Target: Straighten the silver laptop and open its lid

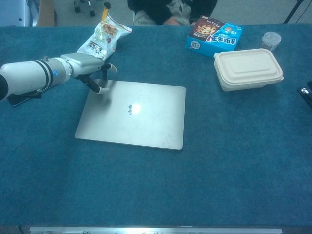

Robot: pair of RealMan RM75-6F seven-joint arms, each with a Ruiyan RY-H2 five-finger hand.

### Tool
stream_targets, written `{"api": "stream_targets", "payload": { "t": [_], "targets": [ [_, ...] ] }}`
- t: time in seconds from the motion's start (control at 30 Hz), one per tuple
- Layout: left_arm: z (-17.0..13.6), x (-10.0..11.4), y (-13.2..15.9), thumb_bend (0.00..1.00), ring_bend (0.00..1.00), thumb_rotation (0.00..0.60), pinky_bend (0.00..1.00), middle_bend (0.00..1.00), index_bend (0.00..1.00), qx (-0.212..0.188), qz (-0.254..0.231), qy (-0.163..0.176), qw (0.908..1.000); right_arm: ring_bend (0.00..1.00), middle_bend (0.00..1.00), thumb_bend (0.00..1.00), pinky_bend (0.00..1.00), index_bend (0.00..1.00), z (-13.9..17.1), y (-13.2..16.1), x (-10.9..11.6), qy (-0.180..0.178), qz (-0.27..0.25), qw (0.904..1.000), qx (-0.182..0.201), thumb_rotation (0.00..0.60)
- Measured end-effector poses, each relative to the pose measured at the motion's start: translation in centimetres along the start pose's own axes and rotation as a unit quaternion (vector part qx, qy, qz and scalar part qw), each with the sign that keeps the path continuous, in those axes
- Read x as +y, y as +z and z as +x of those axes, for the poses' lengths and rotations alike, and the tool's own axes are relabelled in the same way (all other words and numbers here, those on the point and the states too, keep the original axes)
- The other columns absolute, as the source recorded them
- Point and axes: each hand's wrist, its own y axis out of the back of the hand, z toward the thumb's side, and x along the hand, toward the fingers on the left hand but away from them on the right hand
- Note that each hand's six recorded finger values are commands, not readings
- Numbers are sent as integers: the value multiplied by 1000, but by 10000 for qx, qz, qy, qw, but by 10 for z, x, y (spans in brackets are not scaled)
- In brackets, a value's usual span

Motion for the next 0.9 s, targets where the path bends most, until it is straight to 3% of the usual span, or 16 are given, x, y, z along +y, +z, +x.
{"api": "stream_targets", "payload": {
  "t": [0.4, 0.73, 0.9],
  "targets": [
    [-14, -3, -9, 342, 0, 317, 0, 273, 93, 101, -37, 15, 9999, 40, 140, 301, 105, 101, 0, 1, 2, -50, -60, 10000, 52, 600],
    [-28, 25, -24, 342, 0, 314, 0, 225, 93, 272, -460, 501, 9973, 40, 140, 301, 105, 101, -5, 10, -3, 53, -58, 9997, 227, 600],
    [-51, 42, -49, 342, 0, 362, 0, 194, 93, 458, -962, 947, 9898, 40, 140, 301, 105, 101, -14, 26, -10, 223, -8, 9982, 551, 600]
  ]
}}
